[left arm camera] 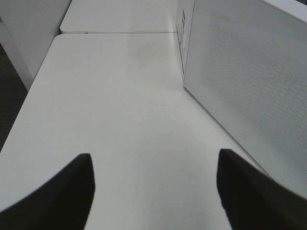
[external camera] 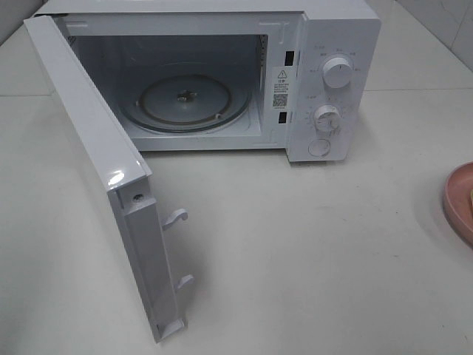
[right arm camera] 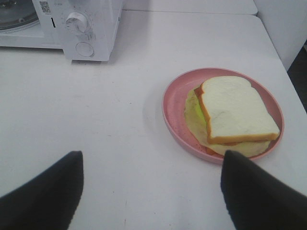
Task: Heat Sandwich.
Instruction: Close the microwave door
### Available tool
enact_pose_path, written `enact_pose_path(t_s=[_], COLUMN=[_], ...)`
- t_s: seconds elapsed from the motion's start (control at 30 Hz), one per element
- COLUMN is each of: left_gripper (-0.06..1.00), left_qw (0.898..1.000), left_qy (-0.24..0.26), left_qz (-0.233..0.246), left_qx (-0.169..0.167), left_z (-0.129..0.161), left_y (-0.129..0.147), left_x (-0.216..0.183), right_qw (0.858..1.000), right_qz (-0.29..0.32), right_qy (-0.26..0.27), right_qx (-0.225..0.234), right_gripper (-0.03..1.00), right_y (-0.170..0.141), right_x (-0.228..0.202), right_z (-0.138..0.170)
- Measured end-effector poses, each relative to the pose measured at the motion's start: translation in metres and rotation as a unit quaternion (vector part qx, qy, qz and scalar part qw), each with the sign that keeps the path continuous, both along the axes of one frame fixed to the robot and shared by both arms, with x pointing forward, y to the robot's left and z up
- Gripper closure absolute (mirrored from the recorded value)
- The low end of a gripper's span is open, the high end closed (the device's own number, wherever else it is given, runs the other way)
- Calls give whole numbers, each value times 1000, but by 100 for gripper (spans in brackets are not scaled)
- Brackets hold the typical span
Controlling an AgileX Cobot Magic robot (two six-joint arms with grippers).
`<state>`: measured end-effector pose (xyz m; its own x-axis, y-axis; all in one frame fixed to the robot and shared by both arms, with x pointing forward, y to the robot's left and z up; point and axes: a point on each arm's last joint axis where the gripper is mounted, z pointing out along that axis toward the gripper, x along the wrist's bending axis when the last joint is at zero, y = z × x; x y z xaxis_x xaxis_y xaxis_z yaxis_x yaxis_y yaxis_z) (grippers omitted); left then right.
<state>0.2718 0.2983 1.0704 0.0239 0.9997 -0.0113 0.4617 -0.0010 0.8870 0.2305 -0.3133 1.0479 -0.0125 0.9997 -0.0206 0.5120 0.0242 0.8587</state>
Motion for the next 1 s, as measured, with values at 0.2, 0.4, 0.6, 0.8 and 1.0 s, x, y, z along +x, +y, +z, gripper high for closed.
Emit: enact_pose_path(t_s=[0.2,0.4,0.6,0.8,1.0], left_gripper=[56,84,94,94,94], left_qw=[1000,1000,1000,999,996], left_qy=[8,11,-15,-38,-82], left_qz=[3,0,0,6,13], left_qx=[-4,11,26,29,32], left_z=[-4,-19,-38,-52,-55], left_y=[1,2,3,5,6], left_x=[34,63,89,111,135], right_qw=[1000,1000,1000,1000,1000], right_qz=[0,0,0,0,0], right_qy=[0,0,0,0,0], right_qx=[0,0,0,0,0], right_gripper=[20,20,20,20,20], right_y=[0,0,0,0,0], right_x=[0,0,0,0,0], right_z=[0,0,0,0,0])
